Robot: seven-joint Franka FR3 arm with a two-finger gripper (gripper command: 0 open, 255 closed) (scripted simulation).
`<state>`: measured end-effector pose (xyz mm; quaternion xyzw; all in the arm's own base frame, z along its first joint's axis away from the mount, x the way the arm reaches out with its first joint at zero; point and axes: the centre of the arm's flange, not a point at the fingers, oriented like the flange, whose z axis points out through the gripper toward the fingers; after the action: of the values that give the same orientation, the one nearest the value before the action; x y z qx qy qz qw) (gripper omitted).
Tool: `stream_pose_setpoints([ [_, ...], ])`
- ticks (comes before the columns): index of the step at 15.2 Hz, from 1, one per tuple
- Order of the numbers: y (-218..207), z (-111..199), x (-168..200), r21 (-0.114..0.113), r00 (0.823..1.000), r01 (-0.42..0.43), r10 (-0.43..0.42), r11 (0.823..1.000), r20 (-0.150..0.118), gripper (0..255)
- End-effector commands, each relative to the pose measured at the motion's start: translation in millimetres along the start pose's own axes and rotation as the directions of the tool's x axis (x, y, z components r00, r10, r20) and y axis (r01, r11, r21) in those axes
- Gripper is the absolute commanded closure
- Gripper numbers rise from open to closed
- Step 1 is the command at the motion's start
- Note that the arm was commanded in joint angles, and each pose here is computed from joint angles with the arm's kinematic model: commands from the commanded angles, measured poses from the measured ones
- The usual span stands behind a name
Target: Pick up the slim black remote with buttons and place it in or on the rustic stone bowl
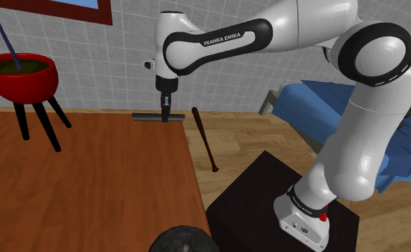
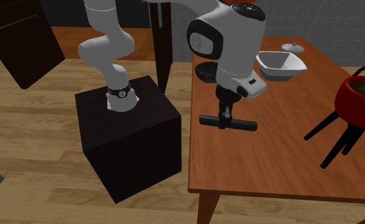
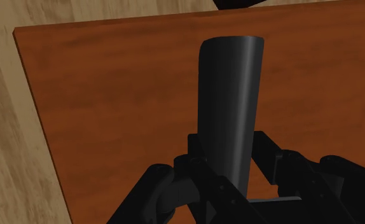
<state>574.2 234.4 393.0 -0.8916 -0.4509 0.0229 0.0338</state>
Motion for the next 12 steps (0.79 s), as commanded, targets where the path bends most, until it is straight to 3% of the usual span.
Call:
stream_pose_setpoints([
  [1,-1.5,-11.7,-0.5,0.000,1.000,0.000,0.000,1.000,0.000,255],
  [7,-3.7,-38.2,-0.8,0.000,1.000,0.000,0.000,1.000,0.000,255],
  [12,-68.8,-31.4,-9.1,0.000,1.000,0.000,0.000,1.000,0.000,255],
])
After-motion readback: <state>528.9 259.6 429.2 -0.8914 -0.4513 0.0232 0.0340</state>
